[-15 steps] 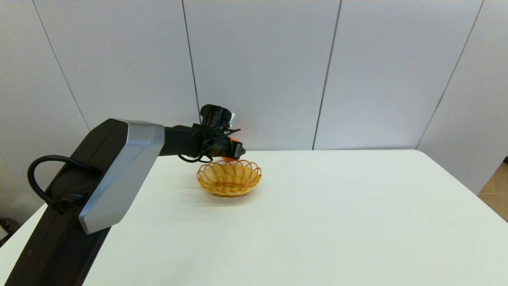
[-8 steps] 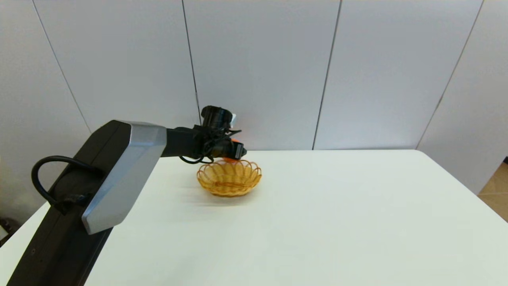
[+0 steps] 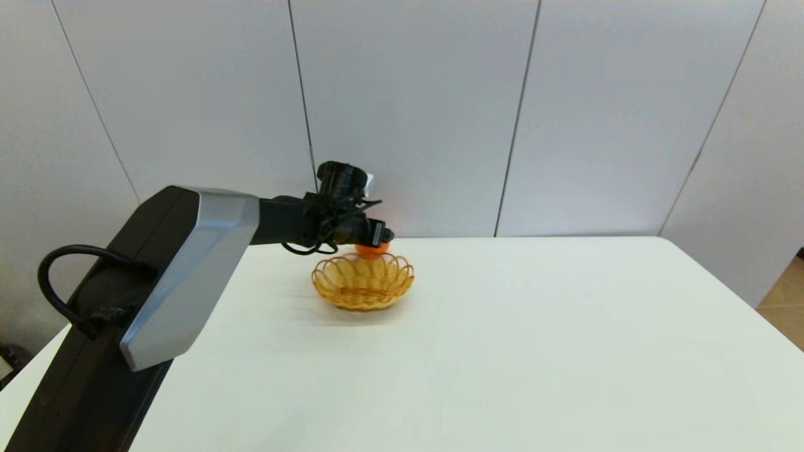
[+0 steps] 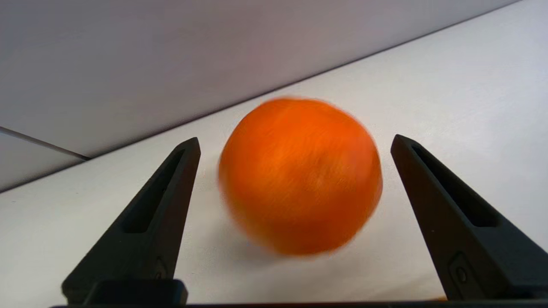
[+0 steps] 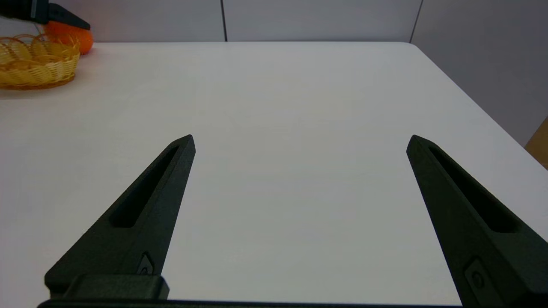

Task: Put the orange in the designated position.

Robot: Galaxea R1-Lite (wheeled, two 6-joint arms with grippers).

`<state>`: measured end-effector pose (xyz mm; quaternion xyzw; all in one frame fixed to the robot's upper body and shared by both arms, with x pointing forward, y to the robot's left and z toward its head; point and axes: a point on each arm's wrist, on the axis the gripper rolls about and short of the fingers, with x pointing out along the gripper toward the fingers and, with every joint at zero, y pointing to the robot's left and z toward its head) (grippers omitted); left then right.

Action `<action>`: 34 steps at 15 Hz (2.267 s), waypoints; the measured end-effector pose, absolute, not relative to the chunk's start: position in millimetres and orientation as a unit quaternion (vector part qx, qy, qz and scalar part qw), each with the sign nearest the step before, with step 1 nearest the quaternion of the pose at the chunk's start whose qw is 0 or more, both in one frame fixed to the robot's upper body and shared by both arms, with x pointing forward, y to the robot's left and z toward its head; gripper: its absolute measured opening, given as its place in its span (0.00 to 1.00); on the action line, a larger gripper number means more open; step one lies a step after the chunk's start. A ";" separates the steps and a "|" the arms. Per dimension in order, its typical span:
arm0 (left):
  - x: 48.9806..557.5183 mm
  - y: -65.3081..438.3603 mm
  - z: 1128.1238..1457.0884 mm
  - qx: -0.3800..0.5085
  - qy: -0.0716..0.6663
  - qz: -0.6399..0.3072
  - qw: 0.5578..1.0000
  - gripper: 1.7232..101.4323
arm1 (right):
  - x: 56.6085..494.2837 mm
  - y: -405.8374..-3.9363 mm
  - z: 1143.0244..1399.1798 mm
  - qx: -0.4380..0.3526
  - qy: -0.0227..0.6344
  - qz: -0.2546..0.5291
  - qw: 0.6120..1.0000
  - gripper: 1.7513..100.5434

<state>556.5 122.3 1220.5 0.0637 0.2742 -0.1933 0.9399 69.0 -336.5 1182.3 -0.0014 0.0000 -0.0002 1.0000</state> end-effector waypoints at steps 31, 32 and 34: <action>224.2 296.1 1408.2 0.056 0.082 -0.129 0.987 0.96 | 69.0 -336.5 1182.3 -0.001 0.000 0.000 1.000 0.97; 210.4 302.8 1402.6 0.059 0.077 -0.119 0.988 0.96 | 69.0 -336.5 1182.3 -0.001 0.000 0.000 1.000 0.97; 183.0 314.5 1388.9 0.068 0.065 -0.097 0.991 0.96 | 69.0 -336.5 1182.3 -0.001 0.000 -0.001 1.000 0.97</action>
